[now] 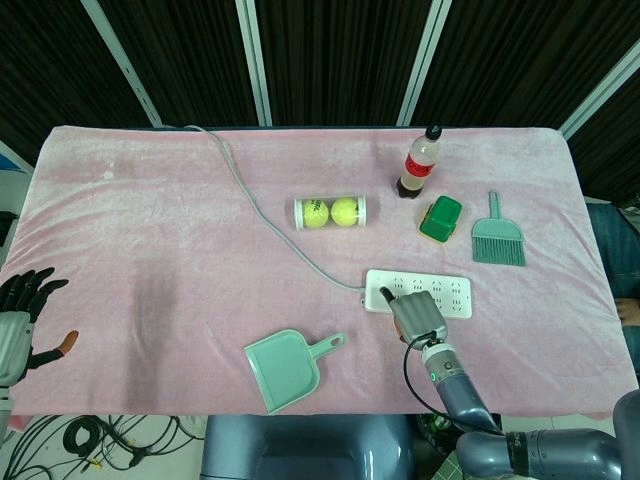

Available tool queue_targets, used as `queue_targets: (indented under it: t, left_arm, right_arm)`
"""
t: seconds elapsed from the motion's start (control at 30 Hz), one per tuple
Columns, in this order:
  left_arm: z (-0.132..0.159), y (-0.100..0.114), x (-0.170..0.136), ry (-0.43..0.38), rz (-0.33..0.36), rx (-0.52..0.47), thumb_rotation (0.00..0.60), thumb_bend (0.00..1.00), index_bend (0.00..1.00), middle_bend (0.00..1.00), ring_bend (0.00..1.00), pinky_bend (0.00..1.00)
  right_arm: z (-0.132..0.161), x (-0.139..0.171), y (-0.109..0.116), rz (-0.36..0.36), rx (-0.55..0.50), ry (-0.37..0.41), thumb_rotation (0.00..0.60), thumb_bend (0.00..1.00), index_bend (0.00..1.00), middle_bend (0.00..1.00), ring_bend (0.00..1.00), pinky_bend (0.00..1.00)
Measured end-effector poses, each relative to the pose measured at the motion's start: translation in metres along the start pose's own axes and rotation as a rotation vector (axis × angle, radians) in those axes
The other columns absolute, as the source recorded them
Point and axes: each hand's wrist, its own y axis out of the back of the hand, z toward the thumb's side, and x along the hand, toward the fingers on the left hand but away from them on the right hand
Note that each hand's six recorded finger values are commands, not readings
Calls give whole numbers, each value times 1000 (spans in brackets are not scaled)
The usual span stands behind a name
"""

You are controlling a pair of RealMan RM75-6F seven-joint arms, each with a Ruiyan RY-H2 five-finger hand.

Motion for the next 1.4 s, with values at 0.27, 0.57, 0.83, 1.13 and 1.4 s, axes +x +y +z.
queue_targets:
  t: [0.27, 0.57, 0.83, 1.13, 1.4]
  left_arm:
    - [0, 0, 0, -1, 2, 1, 600, 260, 189, 80, 23, 0]
    - [0, -1, 1, 0, -2, 3, 600, 260, 189, 80, 23, 0]
    - [-1, 0, 0, 3, 1, 1, 600, 260, 189, 80, 23, 0]
    - [0, -1, 0, 0, 0, 4, 600, 260, 189, 80, 23, 0]
    - [0, 0, 1, 1, 1, 2, 600, 260, 189, 80, 23, 0]
  right_arm:
    - [-1, 0, 0, 2, -1, -2, 600, 601, 189, 953, 1000, 1000]
    - [1, 0, 2, 0, -2, 3, 600, 601, 187, 953, 1000, 1000]
    - [-1, 0, 0, 16, 3, -3, 600, 602, 187, 953, 1000, 1000]
    - [-1, 0, 0, 19, 2, -1, 600, 602, 187, 952, 1000, 1000]
    - [-2, -2, -2, 28, 3, -6, 600, 602, 187, 953, 1000, 1000]
